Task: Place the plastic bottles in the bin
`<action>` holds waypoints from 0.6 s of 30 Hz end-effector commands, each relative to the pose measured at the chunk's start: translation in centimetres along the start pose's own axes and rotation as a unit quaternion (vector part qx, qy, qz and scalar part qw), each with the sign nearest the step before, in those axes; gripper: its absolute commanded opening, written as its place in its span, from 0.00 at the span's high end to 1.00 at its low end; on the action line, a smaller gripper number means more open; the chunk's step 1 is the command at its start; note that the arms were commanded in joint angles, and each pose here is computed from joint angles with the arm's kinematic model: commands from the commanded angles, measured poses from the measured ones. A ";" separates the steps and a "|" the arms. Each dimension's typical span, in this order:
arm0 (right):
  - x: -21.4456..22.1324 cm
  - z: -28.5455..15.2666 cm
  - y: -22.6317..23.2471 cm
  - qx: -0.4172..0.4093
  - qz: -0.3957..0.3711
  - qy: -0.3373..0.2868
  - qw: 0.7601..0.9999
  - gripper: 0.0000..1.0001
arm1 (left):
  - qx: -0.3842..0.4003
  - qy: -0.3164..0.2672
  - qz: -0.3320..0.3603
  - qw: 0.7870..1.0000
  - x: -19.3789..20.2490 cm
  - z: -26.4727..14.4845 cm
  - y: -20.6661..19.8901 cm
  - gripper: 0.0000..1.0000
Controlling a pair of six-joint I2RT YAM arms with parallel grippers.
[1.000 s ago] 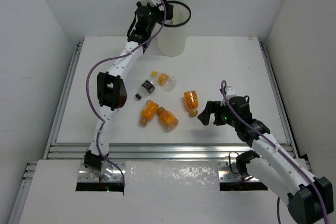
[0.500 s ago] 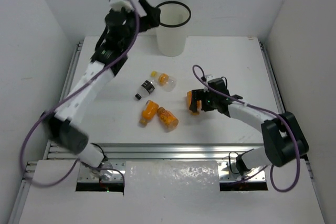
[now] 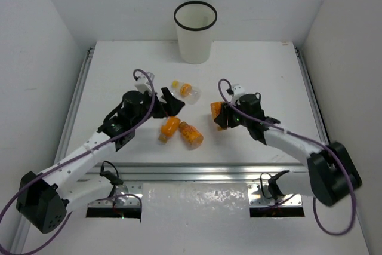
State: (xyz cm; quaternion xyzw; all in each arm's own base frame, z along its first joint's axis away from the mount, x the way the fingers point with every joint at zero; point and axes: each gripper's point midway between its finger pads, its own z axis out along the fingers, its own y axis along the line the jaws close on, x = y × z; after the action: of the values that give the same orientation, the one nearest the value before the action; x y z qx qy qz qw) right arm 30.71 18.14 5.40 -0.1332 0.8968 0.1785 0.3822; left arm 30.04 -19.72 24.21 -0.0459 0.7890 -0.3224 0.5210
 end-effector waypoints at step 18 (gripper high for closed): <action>-5.5 -18.1 15.2 -0.431 -0.145 -0.241 0.857 0.66 | 0.361 0.098 0.029 0.927 5.8 -2.2 -14.7 0.07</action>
State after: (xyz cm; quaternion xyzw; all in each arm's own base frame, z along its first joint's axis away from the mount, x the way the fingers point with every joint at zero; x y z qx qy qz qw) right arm 19.13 24.23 21.96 -0.3253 0.6419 0.4830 0.4989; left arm 21.17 -31.62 26.10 0.1887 0.6928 -0.5607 0.4123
